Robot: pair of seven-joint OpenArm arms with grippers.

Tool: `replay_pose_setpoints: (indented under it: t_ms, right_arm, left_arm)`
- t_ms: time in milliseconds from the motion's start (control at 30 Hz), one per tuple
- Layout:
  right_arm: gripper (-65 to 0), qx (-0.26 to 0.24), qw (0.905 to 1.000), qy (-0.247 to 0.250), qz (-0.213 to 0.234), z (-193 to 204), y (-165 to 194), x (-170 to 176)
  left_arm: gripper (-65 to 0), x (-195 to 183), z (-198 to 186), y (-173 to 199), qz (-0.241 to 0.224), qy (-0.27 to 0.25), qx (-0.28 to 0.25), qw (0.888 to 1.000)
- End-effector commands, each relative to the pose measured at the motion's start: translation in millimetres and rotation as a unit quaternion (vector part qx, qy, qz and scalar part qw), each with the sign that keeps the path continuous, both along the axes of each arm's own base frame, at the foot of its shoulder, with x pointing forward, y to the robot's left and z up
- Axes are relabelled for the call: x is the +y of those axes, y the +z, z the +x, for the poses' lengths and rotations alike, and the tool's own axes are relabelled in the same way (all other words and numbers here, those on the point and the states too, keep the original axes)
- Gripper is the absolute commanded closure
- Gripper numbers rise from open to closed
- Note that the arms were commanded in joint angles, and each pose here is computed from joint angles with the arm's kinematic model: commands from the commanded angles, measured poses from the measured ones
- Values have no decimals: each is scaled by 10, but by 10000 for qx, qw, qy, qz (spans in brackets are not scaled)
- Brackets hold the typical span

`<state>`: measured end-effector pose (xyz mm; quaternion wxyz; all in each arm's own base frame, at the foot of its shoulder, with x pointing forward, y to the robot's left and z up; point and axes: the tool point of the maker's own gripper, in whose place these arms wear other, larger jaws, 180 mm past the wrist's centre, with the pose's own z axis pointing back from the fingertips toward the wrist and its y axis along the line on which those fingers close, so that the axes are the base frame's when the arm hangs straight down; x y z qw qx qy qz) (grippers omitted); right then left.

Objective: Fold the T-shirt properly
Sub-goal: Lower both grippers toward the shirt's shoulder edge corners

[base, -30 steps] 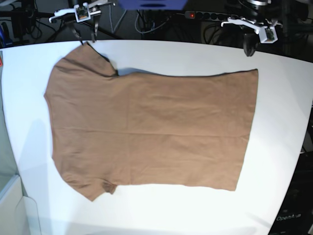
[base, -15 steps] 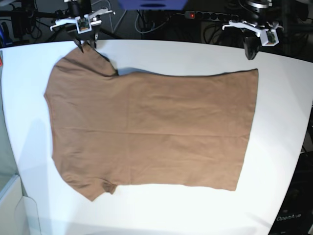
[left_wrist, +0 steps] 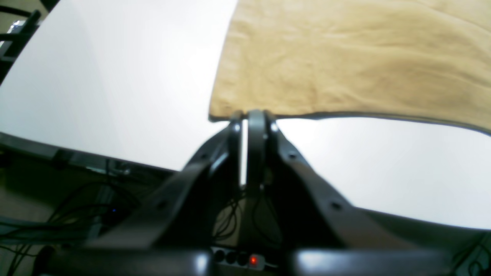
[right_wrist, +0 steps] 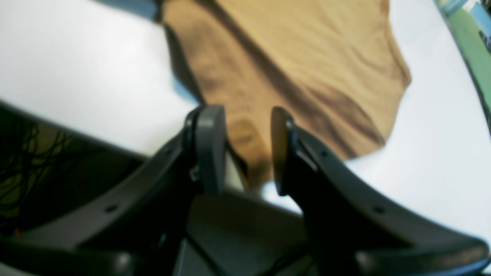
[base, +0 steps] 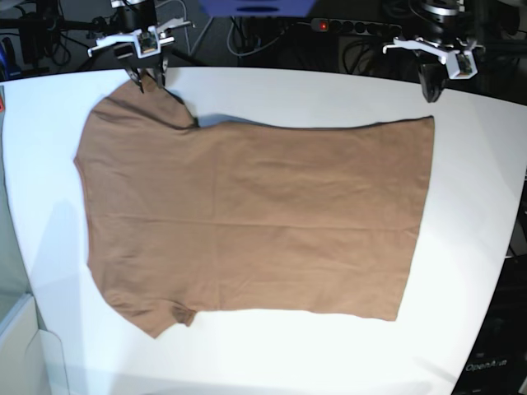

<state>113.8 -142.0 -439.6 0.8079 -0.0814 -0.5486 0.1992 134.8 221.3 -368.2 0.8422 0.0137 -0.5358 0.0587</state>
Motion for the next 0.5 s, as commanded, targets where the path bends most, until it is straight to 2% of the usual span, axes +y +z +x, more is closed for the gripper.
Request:
replay_pose_setpoints:
  t_ms: [0, 467]
  right_arm:
    - [-213, 609, 9981, -8, -114, -198, -220, -22]
    - [-209, 673, 9975, 22, -231, -203, -248, -102]
  left_arm:
    - [-12, 0, 30, 93, 23, -27, -182, 9998]
    - [-12, -2, 24, 90, 18, -21, -175, 9998]
